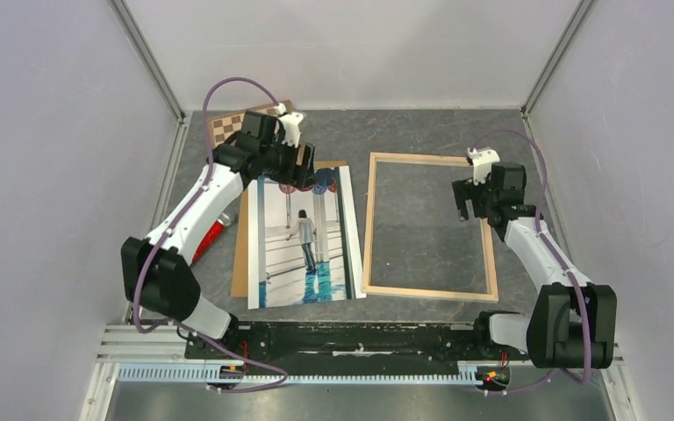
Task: Put the photo into the frame
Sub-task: Pick up the photo at the center of the board.
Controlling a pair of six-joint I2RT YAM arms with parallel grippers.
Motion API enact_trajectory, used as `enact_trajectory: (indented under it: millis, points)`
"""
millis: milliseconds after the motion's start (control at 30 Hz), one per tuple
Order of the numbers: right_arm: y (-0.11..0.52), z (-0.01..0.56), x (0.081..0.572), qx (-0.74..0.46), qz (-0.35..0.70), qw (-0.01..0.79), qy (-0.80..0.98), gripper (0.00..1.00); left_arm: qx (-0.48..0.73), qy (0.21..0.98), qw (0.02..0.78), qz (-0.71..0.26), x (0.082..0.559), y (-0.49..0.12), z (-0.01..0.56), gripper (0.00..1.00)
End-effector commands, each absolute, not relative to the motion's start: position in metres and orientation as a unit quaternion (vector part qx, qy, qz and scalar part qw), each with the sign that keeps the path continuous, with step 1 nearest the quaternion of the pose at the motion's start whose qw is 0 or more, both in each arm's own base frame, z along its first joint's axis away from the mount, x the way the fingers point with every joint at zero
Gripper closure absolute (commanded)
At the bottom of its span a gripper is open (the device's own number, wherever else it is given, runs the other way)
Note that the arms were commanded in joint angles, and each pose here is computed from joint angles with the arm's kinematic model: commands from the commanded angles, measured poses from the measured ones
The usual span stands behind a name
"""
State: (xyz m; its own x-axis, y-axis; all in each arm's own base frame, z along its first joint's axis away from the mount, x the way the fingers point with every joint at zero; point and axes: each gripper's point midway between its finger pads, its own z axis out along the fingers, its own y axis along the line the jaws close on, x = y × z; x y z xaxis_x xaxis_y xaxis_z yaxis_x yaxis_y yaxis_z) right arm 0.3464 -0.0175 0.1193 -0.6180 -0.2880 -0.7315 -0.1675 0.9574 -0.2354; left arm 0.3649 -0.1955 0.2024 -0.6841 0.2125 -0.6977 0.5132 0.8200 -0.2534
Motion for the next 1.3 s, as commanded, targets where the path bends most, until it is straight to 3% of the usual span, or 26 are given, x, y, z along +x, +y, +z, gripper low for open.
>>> enact_trajectory:
  millis: [0, 400, 767, 967, 1267]
  points:
    - [-0.035, 0.106, 0.335, -0.094, -0.086, 0.419, 0.899, 0.04, 0.223, 0.907, 0.343, -0.103, 0.347, -0.135, 0.19, 0.18]
    - [0.007, 0.116, 0.328, -0.168, -0.003, 0.46, 0.872, 0.07, 0.176, 0.946, 0.257, -0.089, 0.285, -0.064, 0.141, 0.18]
    - [0.152, 0.15, 0.342, -0.34, 0.116, 0.496, 0.79, 0.07, 0.131, 0.959, 0.184, -0.174, 0.279, -0.038, 0.102, 0.19]
    - [0.224, 0.165, 0.378, -0.353, 0.176, 0.5, 0.771, 0.09, 0.121, 0.96, 0.179, -0.177, 0.282, -0.039, 0.091, 0.2]
    - [0.297, 0.139, 0.434, -0.33, 0.237, 0.455, 0.792, 0.12, 0.104, 0.958, 0.198, -0.182, 0.289, -0.042, 0.093, 0.21]
